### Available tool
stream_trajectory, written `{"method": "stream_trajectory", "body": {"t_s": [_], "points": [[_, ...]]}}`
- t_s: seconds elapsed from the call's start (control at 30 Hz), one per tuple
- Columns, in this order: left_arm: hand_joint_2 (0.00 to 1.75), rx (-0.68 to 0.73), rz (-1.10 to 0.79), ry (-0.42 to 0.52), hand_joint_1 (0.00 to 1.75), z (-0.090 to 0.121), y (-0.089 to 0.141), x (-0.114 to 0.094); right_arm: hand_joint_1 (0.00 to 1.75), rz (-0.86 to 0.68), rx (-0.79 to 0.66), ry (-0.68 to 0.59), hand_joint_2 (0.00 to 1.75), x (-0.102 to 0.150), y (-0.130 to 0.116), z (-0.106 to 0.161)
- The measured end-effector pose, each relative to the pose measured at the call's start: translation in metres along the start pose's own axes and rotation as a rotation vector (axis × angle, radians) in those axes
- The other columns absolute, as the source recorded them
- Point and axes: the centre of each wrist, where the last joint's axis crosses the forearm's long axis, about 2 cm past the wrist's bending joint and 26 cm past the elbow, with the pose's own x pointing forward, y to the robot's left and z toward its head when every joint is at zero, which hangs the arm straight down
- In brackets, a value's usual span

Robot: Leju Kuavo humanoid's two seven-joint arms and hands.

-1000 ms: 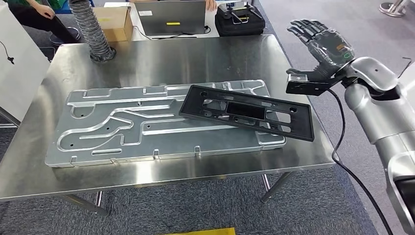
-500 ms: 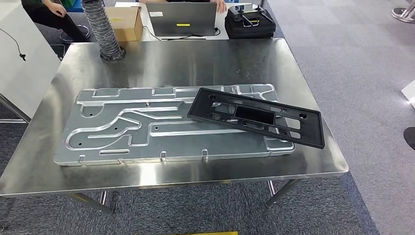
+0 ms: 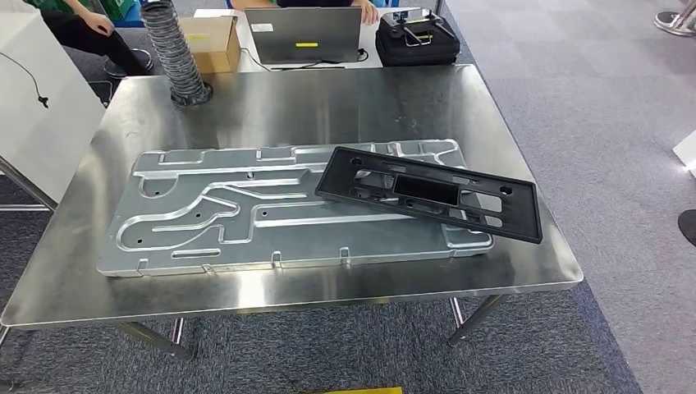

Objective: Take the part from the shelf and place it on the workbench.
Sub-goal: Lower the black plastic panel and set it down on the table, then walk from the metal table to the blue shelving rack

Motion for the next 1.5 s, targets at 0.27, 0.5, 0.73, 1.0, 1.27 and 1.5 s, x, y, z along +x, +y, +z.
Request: {"method": "stream_trajectory", "body": {"t_s": [0.27,0.5,0.73,1.0,1.27,1.5], "points": [[0.00,0.006,0.013,0.005,0.00,0.000,0.002,0.000,0.00,-0.130,0.144,0.306,0.00,-0.009,0.102,0.101],[0.00,0.010,0.006,0.005,0.00,-0.002,0.005,0.003,0.00,-0.241,0.263,0.516,0.00,0.018,0.163,0.172],[0.00,0.012,-0.008,0.008,0.00,-0.002,0.007,0.001,0.00,-0.337,0.431,0.701,0.00,0.057,0.204,0.242],[0.00,0.018,-0.029,0.013,0.00,-0.004,0.013,0.007,0.00,-0.420,0.617,0.875,0.00,0.099,0.229,0.299],[0.00,0.020,-0.031,0.016,0.00,-0.004,0.013,0.007,0.00,-0.475,0.826,0.999,0.00,0.137,0.241,0.343],[0.00,0.016,-0.051,0.016,0.00,-0.005,0.014,0.009,0.00,-0.526,0.994,1.061,0.00,0.169,0.248,0.368]]}}
